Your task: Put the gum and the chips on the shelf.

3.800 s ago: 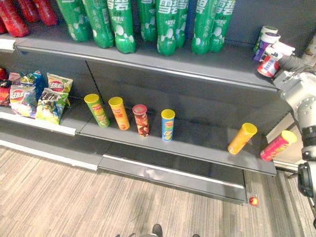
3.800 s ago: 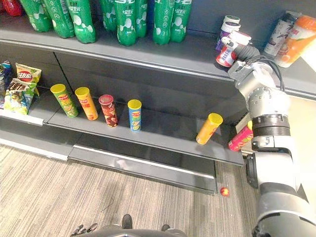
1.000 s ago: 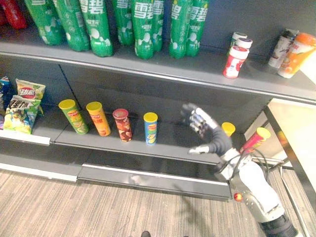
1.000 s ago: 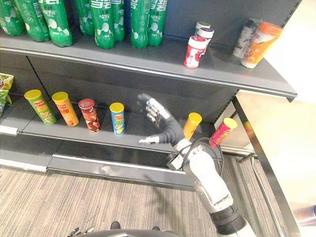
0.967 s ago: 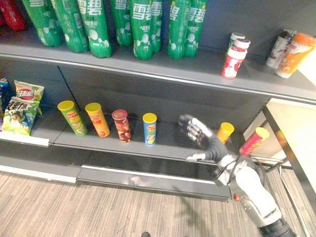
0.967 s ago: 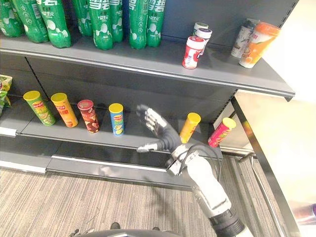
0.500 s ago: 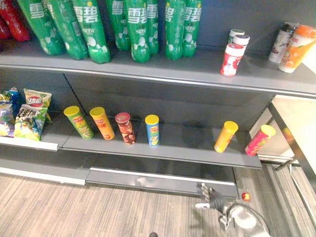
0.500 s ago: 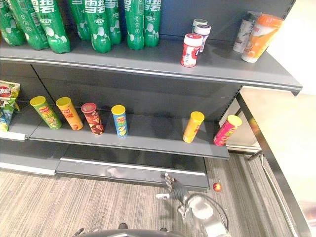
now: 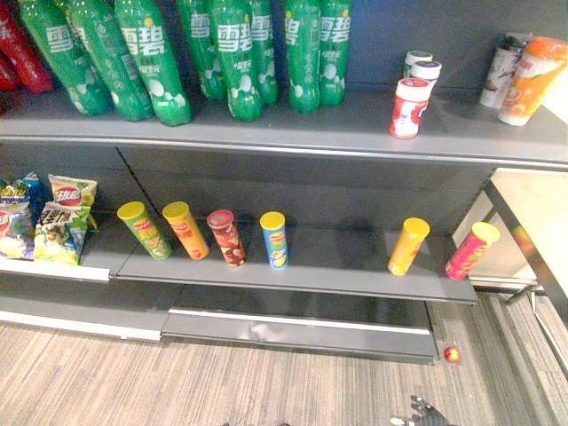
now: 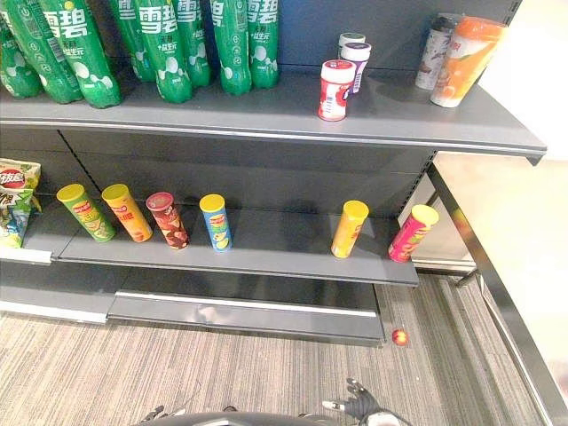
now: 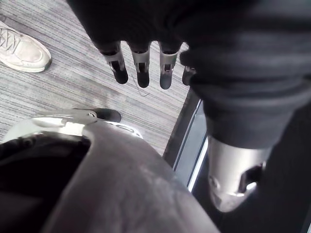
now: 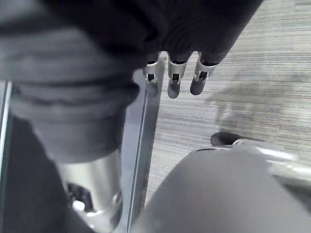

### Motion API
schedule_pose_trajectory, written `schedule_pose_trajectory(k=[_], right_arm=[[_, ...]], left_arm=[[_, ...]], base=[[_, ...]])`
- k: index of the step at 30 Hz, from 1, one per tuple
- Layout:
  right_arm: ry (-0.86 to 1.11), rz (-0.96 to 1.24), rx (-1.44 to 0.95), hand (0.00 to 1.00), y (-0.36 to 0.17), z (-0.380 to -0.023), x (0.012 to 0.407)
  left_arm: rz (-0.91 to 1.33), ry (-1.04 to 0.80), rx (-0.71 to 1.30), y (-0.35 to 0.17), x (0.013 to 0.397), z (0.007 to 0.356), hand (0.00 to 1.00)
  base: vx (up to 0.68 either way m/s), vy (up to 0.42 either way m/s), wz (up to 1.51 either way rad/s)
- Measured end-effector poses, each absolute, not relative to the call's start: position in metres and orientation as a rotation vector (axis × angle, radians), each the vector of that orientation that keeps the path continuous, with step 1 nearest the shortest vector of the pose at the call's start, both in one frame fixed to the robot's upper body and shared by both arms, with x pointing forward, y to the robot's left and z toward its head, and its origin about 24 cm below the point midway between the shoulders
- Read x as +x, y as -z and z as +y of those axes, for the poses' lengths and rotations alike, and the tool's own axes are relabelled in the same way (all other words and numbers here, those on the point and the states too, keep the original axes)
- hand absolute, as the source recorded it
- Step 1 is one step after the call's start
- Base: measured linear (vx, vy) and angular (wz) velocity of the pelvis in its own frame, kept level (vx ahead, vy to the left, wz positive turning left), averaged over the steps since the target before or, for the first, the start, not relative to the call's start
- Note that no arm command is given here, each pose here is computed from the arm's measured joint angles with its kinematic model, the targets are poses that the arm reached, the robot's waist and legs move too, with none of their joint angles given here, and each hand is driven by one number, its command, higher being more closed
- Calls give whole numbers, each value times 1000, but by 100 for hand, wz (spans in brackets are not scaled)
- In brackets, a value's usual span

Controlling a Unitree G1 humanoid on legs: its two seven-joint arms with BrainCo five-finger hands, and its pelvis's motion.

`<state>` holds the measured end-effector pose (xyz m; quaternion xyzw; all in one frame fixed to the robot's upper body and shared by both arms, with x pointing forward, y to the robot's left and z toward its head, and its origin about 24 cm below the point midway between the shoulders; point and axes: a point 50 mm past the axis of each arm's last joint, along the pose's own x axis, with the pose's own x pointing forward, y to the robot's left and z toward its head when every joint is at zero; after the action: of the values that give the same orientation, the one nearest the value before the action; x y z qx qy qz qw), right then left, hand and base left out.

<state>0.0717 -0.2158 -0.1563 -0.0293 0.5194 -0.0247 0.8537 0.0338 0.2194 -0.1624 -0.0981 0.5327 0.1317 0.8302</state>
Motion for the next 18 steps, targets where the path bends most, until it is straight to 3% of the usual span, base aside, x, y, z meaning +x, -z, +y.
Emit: schedule_pose_trajectory(k=[8,18], right_arm=[[149,1108,-34,0,158,-225,60],[411,1118,224,0,163,-227,39]], left_arm=[[1112,-312,-247,162,35,218,0],[1070,-285,-274,161,45,215,0]], base=[[1,20,1],[33,76,-17]])
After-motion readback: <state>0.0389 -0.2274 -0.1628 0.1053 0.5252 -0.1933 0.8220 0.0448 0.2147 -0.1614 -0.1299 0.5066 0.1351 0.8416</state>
